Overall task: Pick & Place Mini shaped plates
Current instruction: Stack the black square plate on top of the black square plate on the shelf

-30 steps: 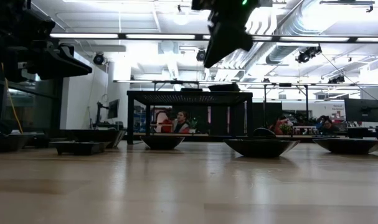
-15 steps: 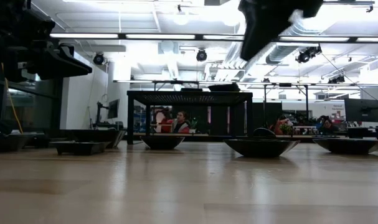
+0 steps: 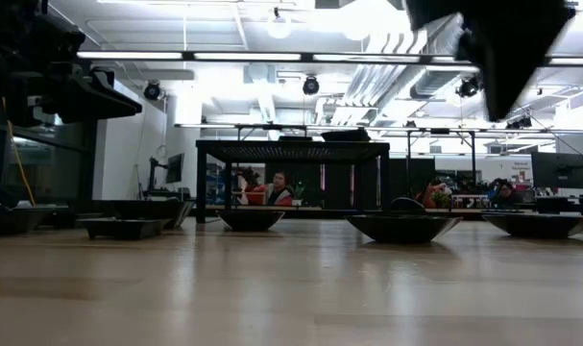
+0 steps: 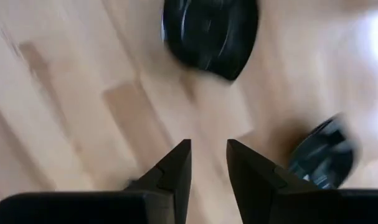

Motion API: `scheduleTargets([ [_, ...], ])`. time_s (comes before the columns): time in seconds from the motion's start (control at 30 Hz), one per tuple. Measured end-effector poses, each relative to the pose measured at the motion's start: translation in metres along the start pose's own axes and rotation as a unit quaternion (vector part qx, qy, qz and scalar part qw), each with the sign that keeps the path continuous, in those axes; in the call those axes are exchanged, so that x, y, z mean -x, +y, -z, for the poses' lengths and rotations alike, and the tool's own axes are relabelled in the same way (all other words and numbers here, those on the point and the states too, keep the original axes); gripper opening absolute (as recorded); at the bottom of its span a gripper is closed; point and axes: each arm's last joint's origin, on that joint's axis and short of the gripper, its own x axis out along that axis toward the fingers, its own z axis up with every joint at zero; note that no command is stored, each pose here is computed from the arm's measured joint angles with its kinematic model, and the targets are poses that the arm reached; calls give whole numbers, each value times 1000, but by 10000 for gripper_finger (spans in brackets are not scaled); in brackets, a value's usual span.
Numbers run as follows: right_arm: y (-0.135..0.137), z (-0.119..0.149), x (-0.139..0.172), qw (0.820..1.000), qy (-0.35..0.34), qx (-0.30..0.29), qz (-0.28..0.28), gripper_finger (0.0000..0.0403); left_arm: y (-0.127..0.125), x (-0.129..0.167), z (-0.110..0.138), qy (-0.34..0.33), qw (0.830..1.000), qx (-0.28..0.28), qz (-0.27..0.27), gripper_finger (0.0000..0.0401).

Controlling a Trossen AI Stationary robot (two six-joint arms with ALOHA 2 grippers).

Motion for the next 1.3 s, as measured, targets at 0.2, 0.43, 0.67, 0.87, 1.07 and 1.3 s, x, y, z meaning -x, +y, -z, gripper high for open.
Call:
scheduleTargets([
  [0.2,7,10,-20,993,68,-75,-63,97,0,0,0,0,1000,0,0,80],
  [0.43,16,21,-39,978,107,-141,-107,97,0,0,0,0,1000,0,0,80],
  [0.67,23,32,-54,963,144,-180,-139,97,0,0,0,0,1000,0,0,80],
  [0.87,26,43,-61,962,153,-178,-137,97,0,0,0,0,1000,0,0,80],
  [1.07,31,52,-73,963,145,-165,-158,97,0,0,0,0,1000,0,0,80],
  [1.3,28,61,-86,963,149,-166,-149,97,0,0,0,0,1000,0,0,80],
])
